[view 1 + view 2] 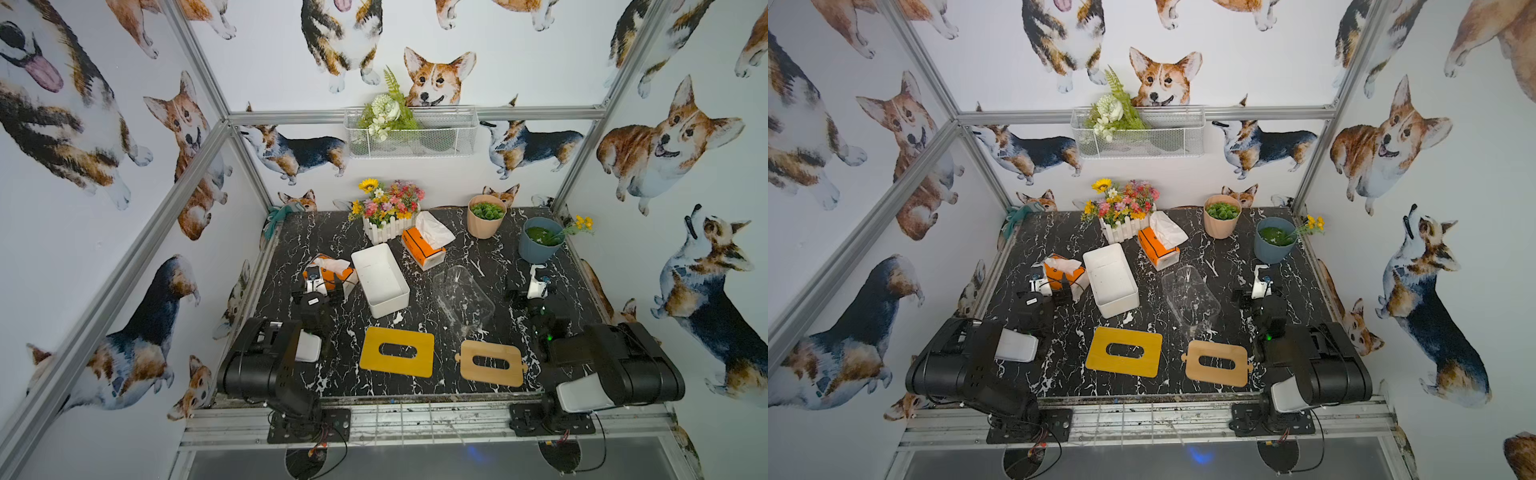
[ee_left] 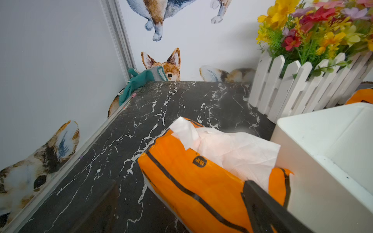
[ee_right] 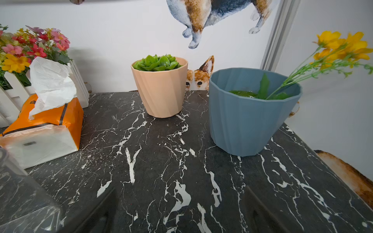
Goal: Put the tissue paper into the tissue box
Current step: Adjust the tissue box at the center of the board.
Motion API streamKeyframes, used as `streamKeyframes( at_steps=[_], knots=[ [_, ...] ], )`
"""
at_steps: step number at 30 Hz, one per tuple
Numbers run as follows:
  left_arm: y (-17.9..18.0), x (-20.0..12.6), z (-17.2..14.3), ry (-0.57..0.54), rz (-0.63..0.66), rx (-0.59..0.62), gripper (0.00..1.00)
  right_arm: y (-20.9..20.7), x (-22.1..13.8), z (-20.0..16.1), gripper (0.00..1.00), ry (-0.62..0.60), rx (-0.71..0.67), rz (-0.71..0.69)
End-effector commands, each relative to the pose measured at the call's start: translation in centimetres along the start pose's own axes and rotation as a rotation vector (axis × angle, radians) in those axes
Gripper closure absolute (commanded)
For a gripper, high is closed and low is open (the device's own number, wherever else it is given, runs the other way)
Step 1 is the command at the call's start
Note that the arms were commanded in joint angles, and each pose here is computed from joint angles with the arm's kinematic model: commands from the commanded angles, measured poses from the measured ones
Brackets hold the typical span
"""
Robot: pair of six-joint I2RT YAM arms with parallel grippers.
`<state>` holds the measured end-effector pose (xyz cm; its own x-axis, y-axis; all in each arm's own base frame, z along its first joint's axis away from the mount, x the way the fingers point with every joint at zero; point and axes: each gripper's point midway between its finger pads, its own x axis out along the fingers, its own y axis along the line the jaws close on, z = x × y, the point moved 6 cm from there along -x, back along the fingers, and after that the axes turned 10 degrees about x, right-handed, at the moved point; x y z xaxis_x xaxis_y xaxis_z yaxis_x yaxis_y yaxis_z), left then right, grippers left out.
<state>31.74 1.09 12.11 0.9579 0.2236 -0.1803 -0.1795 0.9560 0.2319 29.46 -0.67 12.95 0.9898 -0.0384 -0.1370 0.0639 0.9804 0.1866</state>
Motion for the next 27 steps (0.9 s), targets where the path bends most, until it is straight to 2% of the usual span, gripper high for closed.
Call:
streamKeyframes(
  at_steps=[1, 18, 23, 27],
  knots=[
    [0.1, 0.0, 0.4, -0.025, 0.010, -0.002, 0.00, 0.0, 0.0, 0.2, 0.00, -0.014, 0.011, -0.001],
    [0.1, 0.0, 0.5, -0.026, 0.009, -0.004, 0.00, -0.1, 0.0, 0.3, 0.00, -0.015, 0.013, -0.009],
    [0.7, -1.0, 2.0, -0.045, 0.022, -0.008, 0.00, 0.2, 0.2, 2.6, 0.00, -0.002, 0.026, -0.026],
    [1.8, -1.9, 5.0, -0.066, 0.048, -0.030, 0.00, 1.0, -0.1, 6.0, 0.00, -0.028, 0.073, -0.005]
  ],
)
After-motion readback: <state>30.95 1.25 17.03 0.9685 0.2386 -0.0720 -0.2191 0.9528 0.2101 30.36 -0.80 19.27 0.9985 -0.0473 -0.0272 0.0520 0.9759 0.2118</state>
